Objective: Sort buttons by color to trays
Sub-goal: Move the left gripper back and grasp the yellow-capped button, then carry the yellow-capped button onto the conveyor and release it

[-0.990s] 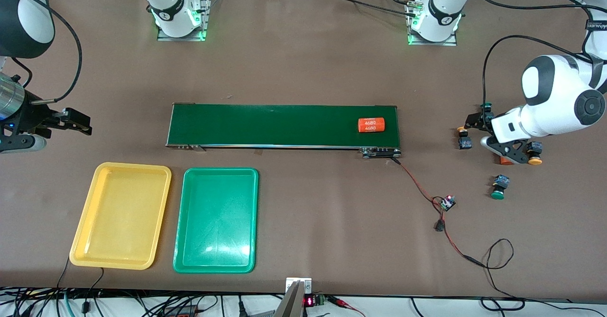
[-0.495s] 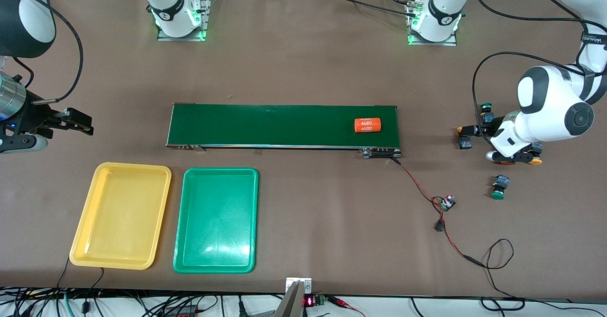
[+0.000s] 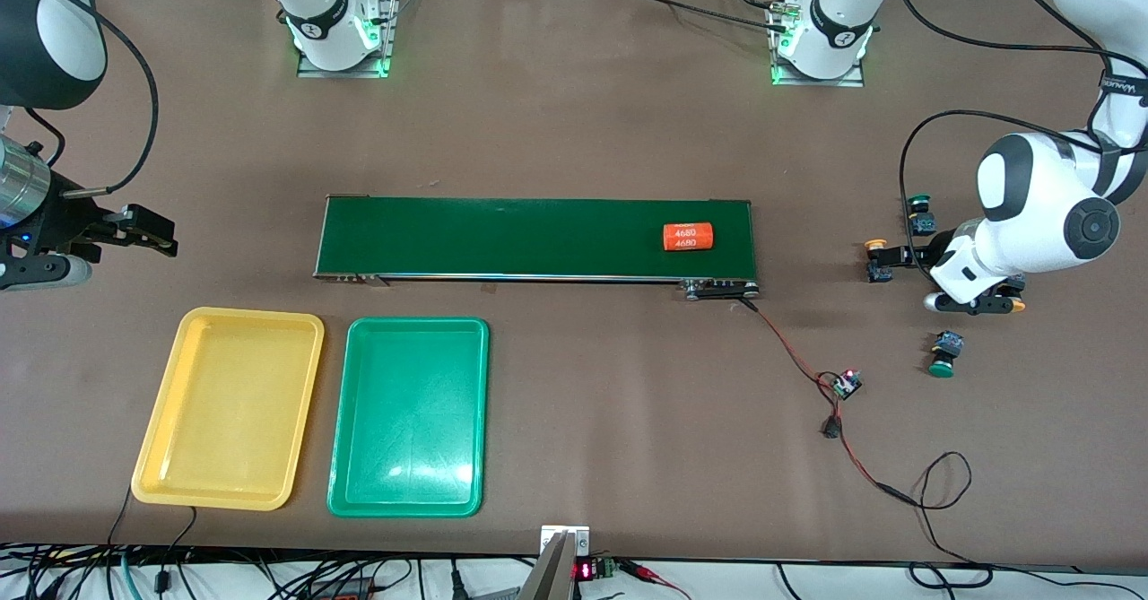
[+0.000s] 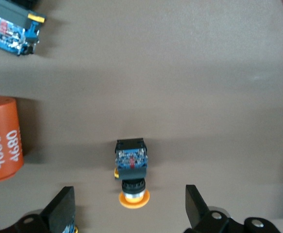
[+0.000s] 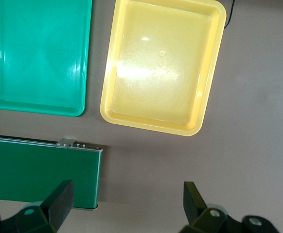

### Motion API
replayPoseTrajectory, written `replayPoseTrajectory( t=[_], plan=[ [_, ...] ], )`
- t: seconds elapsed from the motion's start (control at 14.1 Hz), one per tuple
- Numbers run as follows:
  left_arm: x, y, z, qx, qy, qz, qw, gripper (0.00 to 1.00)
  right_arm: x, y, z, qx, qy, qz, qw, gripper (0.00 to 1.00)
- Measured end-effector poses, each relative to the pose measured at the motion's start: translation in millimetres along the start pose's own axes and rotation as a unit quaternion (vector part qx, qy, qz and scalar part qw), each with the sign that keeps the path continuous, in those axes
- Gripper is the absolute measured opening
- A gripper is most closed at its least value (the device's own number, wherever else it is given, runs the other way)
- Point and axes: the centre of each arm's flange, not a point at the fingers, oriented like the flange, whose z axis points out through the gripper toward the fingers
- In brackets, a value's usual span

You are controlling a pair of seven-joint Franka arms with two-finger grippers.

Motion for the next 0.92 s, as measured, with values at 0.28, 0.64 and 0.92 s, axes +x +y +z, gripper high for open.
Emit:
replayPoseTrajectory(
  t=[0.28, 0.64, 0.92],
  plan=[
    [1.0, 1.6, 26.8, -0.008, 0.014, 0.001, 1.000, 1.00, 0.0, 0.0, 0.0, 0.000, 0.000, 0.000, 1.000, 1.00],
    [3.3, -8.7, 50.9, -0.008, 0.015, -0.001, 1.000, 1.00, 0.1, -0.1, 0.0, 0.000, 0.000, 0.000, 1.000, 1.00],
    [0.6, -8.5, 72.1, -0.014, -0.001, 0.000, 1.000, 1.00, 0.1, -0.1, 0.0, 0.000, 0.000, 0.000, 1.000, 1.00]
  ],
)
